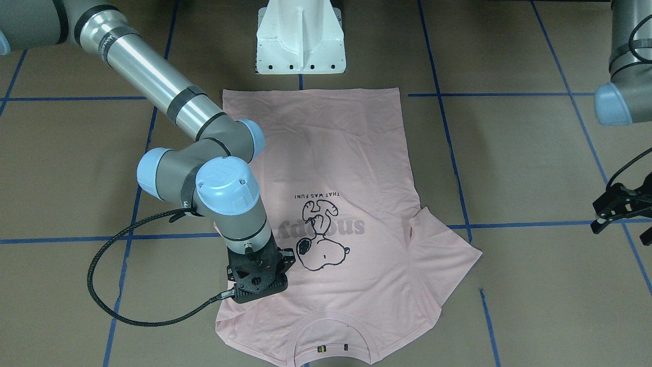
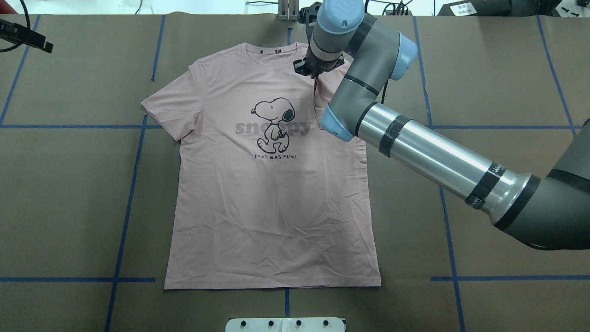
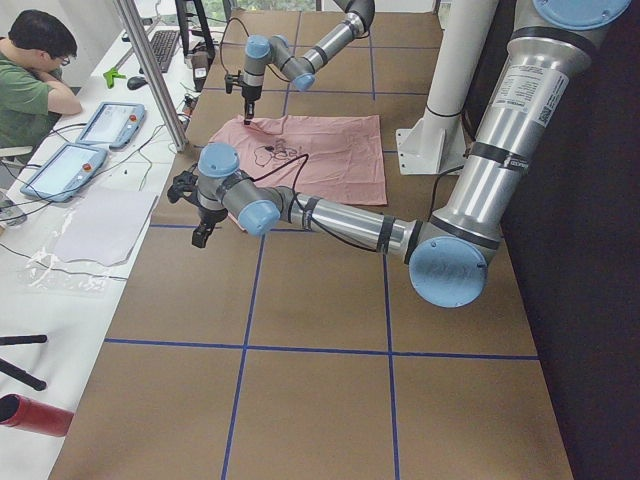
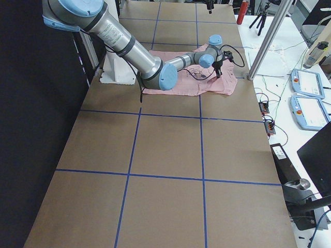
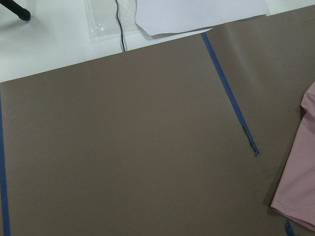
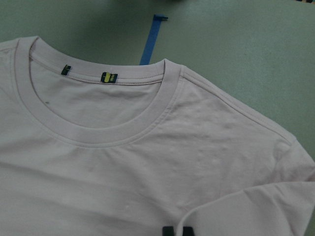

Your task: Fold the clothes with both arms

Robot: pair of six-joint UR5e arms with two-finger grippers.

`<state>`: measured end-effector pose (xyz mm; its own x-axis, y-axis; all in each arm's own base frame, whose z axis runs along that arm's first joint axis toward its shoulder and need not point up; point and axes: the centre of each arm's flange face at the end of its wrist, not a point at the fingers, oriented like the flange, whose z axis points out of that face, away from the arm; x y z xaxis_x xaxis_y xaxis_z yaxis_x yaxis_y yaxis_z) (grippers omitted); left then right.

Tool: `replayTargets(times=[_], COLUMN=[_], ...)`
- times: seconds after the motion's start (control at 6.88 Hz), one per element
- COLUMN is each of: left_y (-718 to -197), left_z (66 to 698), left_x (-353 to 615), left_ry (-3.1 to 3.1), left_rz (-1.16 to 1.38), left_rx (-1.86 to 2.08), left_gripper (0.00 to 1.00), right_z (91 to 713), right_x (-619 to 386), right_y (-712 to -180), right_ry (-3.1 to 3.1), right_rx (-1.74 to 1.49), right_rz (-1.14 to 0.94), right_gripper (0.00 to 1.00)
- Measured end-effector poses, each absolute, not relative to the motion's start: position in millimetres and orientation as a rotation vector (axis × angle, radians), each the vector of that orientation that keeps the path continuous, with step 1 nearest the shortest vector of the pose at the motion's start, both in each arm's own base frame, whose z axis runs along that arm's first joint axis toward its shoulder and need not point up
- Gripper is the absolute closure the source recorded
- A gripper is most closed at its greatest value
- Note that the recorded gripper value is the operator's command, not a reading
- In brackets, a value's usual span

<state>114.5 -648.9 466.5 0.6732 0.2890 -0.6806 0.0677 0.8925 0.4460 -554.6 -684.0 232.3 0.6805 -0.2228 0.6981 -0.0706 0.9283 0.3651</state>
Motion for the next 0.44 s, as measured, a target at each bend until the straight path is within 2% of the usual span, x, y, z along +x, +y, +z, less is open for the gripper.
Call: replayTargets(times=[0.44], left_y=[-652.2], left_z=[458.0], left_x=[122.6], left_ry=[0.841], left_rz=[0.113], left_rx=[0.459], left_gripper=[0.00], right_z=[227.2], right_x=[-560.9], right_y=[-679.0], right_ry=[-0.851], right_rx=[0.360], right_rz=[-0.013], right_gripper=[0.00])
